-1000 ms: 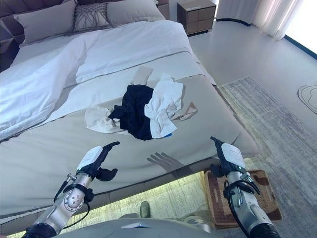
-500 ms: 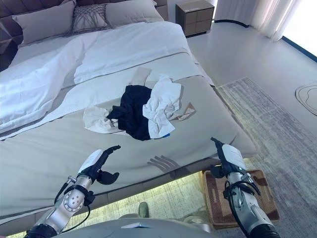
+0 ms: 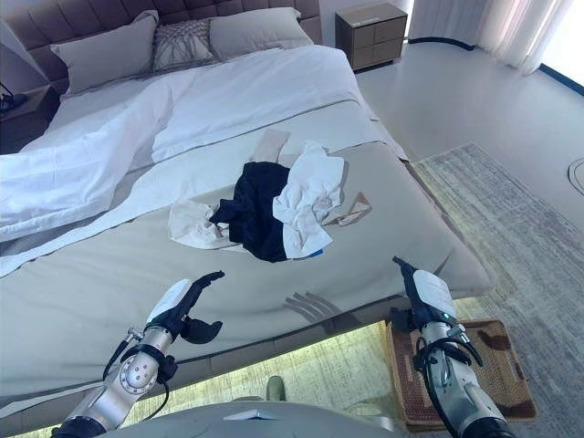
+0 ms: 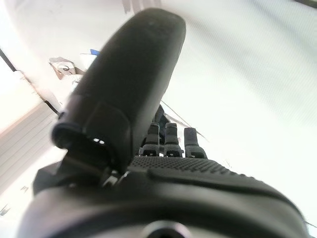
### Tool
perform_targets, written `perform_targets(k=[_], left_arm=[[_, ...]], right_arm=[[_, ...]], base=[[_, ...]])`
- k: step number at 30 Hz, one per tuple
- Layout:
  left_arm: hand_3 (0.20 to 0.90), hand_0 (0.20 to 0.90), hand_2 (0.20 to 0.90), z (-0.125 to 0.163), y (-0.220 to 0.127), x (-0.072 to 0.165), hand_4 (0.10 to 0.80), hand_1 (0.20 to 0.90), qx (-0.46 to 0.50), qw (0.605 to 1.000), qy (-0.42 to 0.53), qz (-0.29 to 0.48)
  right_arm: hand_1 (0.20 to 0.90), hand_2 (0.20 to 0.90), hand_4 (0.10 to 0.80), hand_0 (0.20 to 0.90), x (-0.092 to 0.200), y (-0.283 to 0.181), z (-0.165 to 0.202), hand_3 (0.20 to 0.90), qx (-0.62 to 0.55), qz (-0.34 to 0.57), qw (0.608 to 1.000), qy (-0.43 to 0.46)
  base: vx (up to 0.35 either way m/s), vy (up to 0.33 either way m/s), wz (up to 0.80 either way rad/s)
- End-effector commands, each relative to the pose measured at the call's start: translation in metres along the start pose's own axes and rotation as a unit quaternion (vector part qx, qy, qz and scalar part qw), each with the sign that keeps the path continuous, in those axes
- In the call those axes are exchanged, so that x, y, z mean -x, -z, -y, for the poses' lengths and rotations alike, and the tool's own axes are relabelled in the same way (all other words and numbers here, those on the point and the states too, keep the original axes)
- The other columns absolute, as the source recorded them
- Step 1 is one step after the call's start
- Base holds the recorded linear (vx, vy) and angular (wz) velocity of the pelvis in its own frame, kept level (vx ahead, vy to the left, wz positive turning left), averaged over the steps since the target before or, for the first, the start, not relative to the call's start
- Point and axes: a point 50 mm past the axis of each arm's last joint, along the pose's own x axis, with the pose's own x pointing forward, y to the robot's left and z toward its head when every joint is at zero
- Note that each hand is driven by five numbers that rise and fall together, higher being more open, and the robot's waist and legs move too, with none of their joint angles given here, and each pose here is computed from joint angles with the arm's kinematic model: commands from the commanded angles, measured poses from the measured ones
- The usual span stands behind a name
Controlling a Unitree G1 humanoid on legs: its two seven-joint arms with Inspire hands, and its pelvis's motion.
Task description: Pick up the clothes from the bed and place them into the basket
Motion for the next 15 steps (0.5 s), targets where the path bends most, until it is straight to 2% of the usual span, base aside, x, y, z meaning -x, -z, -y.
perform_targets(k=[1, 4, 9, 15], left_arm=[[0.9, 0.9, 0.9, -0.042, -0.01, -0.012, 0.8, 0.9, -0.003, 0.995, -0.094, 0.04], [0.9, 0.9, 0.9, -0.041, -0.009, -0.009, 0.8, 0.9, -0.001, 0.995, -0.087, 0.042], [0.9, 0.9, 0.9, -0.04, -0.012, -0.01, 0.8, 0.9, -0.008, 0.996, -0.071, 0.049], [0.9, 0.9, 0.9, -0.044, -0.012, -0.015, 0.8, 0.9, -0.031, 0.996, -0.071, 0.054]], right_arm=[[0.9, 0.9, 0.8, 0.9, -0.02, -0.025, 0.029, 0.9, -0.031, 0.06, 0.995, 0.078], [0.9, 0.9, 0.8, 0.9, -0.019, -0.029, 0.03, 0.9, -0.033, 0.077, 0.993, 0.08], [0.9, 0.9, 0.8, 0.9, -0.034, -0.044, 0.046, 0.9, -0.027, 0.113, 0.988, 0.105], [0.9, 0.9, 0.8, 0.9, -0.069, -0.063, 0.103, 0.9, -0.022, 0.14, 0.976, 0.168]], base=[[0.085, 0.037, 0.01], [0.087, 0.018, 0.01], [0.072, 0.006, 0.04], [0.021, 0.013, 0.12]])
